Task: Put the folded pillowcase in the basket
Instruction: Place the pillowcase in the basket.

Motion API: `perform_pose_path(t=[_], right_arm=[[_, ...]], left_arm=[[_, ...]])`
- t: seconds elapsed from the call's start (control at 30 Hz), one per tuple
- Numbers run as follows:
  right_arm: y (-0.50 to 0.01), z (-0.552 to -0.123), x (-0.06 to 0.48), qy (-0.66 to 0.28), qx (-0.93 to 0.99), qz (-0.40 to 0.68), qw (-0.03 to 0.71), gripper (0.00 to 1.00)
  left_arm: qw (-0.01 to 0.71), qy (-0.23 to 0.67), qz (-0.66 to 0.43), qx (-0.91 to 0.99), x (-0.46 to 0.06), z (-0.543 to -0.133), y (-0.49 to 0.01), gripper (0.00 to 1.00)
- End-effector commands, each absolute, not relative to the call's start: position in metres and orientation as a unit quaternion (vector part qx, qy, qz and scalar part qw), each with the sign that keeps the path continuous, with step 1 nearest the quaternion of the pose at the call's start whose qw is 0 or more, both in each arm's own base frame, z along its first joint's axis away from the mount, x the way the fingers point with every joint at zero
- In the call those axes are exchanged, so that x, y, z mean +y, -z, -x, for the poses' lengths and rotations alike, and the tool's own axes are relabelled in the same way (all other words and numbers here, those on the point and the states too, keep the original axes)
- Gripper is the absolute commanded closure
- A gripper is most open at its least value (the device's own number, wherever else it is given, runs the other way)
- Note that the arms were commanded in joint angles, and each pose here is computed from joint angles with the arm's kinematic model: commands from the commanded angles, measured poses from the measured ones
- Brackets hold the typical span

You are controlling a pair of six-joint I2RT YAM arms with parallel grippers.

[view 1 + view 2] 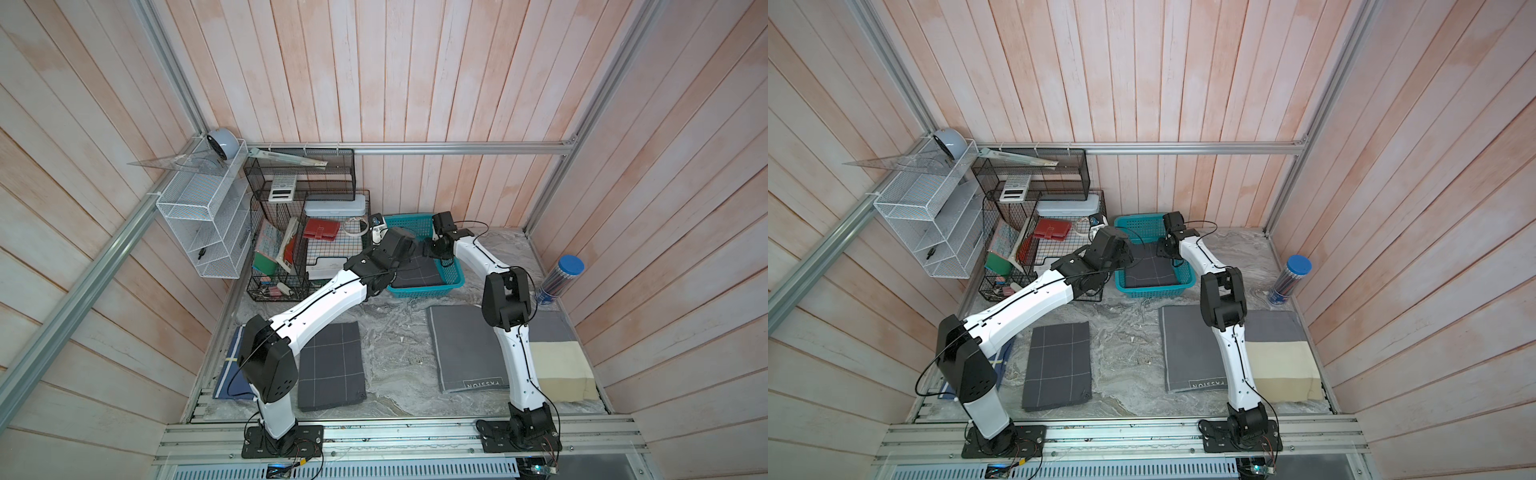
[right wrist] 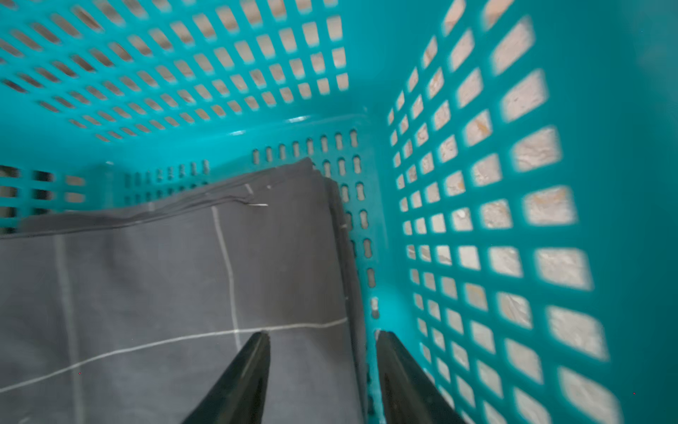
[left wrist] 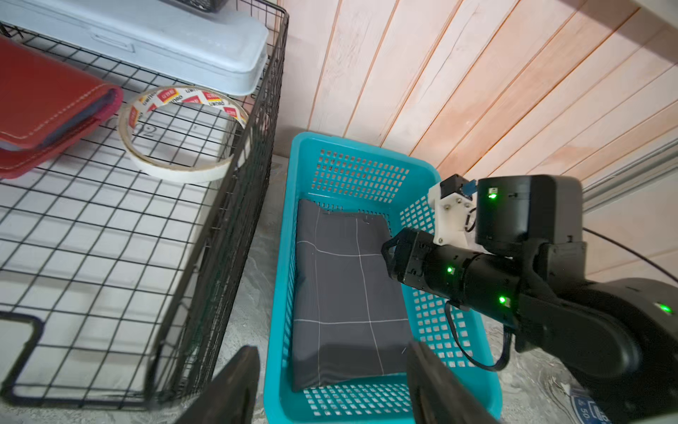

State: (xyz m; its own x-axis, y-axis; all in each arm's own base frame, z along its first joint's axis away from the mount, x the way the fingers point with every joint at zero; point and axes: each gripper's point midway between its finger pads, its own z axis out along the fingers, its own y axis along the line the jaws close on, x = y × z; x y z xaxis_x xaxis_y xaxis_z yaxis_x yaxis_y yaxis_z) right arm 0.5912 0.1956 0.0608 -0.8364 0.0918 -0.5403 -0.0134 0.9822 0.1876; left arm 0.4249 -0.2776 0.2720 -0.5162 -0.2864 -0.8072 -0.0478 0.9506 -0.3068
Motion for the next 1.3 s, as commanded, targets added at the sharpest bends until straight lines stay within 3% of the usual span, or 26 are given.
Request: perform_pose_path(t=[0.0,0.17,0.33,0.43,0.83,0.97,1.13,1.27], right_arm=[[-0.044,-0.586,0.192,-0.058,0.963,-0.006,0.262,0.47],[-0.031,-0.584,0.199,-0.054,0.966,-0.002,0.251,0.53],[-0.039,-0.585,0.194,-0.037,0.965,-0.006,0.258,0.76],[-0.051,-0.585,0.191,-0.032,0.963,-0.013,0.268,0.85],[-0.066,-0.584,0.180,-0.007,0.959,-0.027,0.283,0.89],[-0.069,-0.582,0.183,-0.013,0.960,-0.026,0.280,0.82],[-0.122,-0.575,0.177,0.010,0.950,-0.018,0.311,0.47],[-0.186,-0.555,0.177,-0.010,0.943,0.001,0.334,0.40]], left_arm=[[0.498,0.124,0.112,0.851,-0.265,-0.419,-0.273,0.30],[0.495,0.117,0.116,0.853,-0.254,-0.411,-0.262,0.29],[0.487,0.113,0.123,0.857,-0.245,-0.406,-0.251,0.28],[0.483,0.110,0.127,0.859,-0.239,-0.404,-0.245,0.28],[0.478,0.106,0.134,0.862,-0.231,-0.400,-0.237,0.28],[0.475,0.107,0.133,0.863,-0.232,-0.400,-0.236,0.27],[0.472,0.110,0.129,0.865,-0.230,-0.395,-0.240,0.27],[0.469,0.112,0.122,0.867,-0.223,-0.385,-0.247,0.26]])
